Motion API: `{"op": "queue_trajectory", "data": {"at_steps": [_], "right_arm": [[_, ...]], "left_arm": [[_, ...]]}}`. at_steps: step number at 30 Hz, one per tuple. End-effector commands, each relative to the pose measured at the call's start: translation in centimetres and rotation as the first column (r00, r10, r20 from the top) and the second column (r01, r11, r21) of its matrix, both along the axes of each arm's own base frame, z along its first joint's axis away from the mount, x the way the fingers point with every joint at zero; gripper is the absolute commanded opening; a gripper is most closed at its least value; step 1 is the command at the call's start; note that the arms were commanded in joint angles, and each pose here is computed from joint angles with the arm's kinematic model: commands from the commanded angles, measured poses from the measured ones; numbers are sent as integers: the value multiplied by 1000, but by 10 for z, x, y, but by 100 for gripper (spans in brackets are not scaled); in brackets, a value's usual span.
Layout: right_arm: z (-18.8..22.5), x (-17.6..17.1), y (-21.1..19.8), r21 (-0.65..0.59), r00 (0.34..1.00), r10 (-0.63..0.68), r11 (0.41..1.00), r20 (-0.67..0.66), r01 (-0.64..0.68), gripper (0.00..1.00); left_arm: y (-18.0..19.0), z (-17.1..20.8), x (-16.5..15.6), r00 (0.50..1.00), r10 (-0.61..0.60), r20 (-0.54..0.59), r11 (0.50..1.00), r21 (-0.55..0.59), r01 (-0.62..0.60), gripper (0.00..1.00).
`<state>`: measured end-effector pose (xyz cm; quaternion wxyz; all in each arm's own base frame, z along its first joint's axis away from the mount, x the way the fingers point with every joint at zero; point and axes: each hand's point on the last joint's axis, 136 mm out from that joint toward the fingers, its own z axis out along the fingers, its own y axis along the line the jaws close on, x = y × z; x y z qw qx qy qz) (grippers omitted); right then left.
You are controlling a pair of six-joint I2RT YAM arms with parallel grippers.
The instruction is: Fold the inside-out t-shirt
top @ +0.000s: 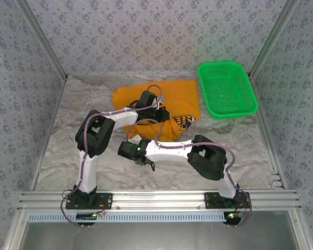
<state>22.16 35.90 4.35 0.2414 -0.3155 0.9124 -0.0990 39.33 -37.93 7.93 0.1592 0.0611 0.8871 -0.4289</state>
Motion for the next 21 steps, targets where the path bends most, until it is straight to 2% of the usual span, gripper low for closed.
{"op": "queue_trajectory", "data": {"at_steps": [1,2,5,9,13,17,19,21], "right_arm": [[10,5,-13,-12,999,-27,1000,35,27,9],[18,5,-15,7,998,-35,999,53,35,0],[47,9,-30,87,987,-93,993,133,82,0],[107,21,-64,183,944,-175,975,281,127,0],[187,42,-90,268,894,-162,962,417,49,0],[273,65,-117,348,837,-140,935,529,-64,0],[309,75,-140,364,801,-172,929,574,-61,0],[343,78,-156,379,774,-170,920,611,-97,0]], "left_arm": [[-6,17,5,1000,-12,22,999,-41,13,0],[-3,21,7,1000,-3,25,999,-44,4,0],[10,40,17,998,44,54,998,-54,-41,0],[36,96,37,982,115,149,993,-45,-109,0],[58,183,51,943,168,286,986,-44,-162,0],[77,283,47,877,249,412,968,-122,-218,0],[95,324,40,835,337,436,941,-162,-296,0],[118,359,29,782,448,433,894,-223,-389,0]]}}
